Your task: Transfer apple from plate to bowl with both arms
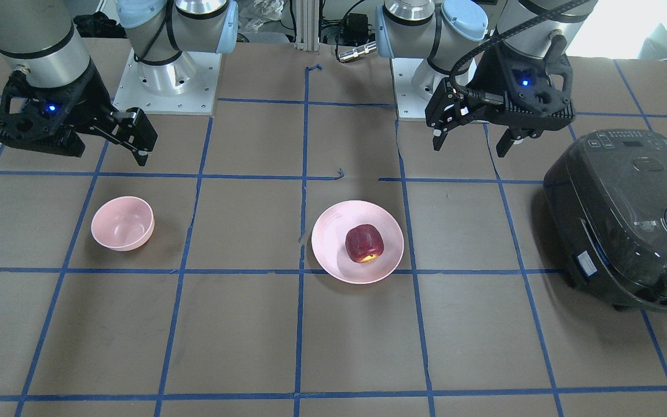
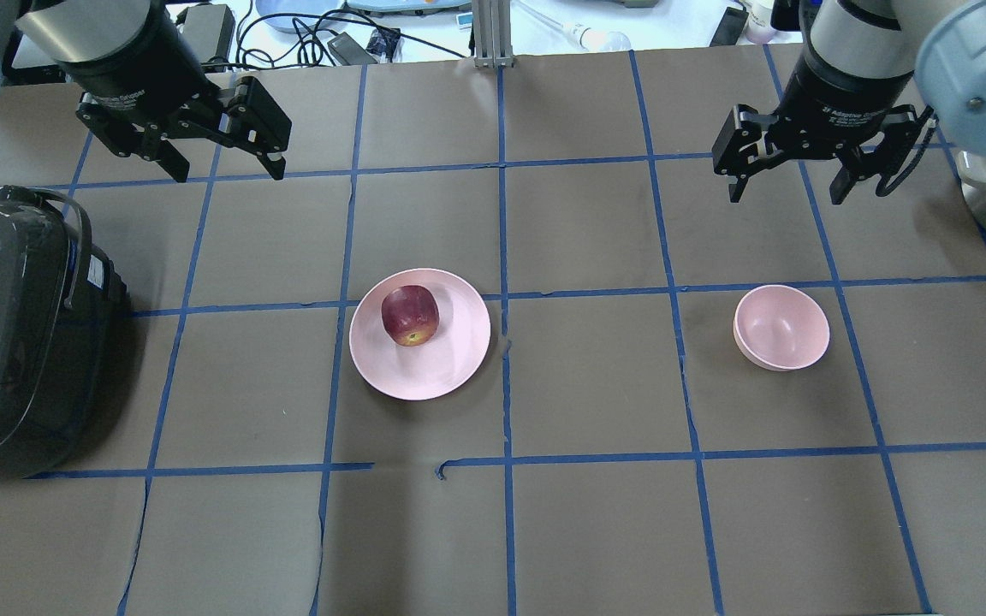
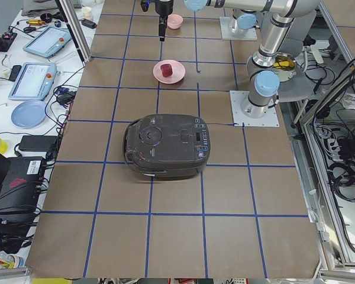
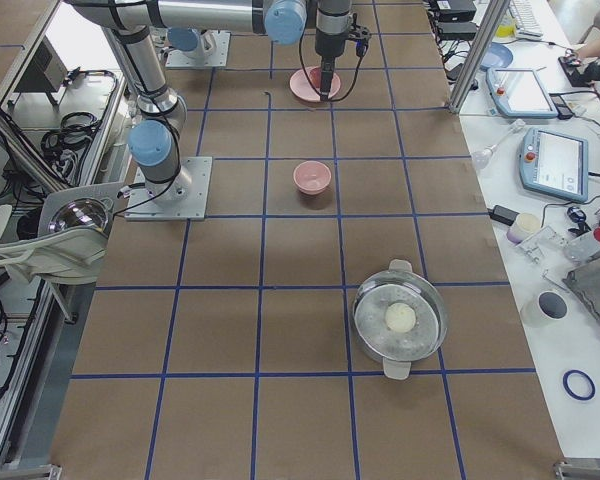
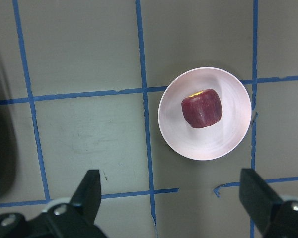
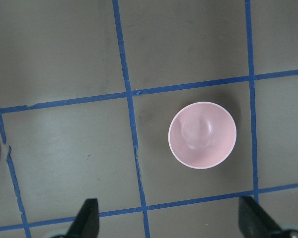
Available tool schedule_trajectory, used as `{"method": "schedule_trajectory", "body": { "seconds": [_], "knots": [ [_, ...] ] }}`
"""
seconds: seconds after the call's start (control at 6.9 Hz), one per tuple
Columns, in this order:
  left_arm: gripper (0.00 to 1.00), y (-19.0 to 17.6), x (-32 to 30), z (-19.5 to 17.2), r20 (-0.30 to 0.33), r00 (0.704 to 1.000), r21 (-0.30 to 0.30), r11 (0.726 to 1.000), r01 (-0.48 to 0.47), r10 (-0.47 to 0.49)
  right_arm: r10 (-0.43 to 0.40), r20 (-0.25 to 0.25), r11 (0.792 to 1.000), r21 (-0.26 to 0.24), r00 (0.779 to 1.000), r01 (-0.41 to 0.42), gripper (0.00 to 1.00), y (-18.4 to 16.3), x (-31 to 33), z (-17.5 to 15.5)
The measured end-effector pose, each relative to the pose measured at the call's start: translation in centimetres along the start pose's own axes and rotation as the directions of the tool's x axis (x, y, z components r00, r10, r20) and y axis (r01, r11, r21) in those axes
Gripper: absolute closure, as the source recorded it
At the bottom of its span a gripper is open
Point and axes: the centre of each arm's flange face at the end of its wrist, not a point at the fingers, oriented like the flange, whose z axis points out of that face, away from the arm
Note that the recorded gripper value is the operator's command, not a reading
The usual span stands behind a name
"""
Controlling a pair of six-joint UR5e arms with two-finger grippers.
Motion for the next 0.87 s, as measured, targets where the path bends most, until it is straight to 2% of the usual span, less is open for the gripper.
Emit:
{"method": "schedule_trajectory", "body": {
  "seconds": [0.87],
  "knots": [
    [0.00, 0.03, -0.02, 0.03, 0.001, 1.000, -0.003, 1.000, 0.000, 0.000, -0.008, 0.005, 1.000, -0.002, 1.000, 0.008, 0.00, 0.06, -0.18, 0.06]
  ]
}}
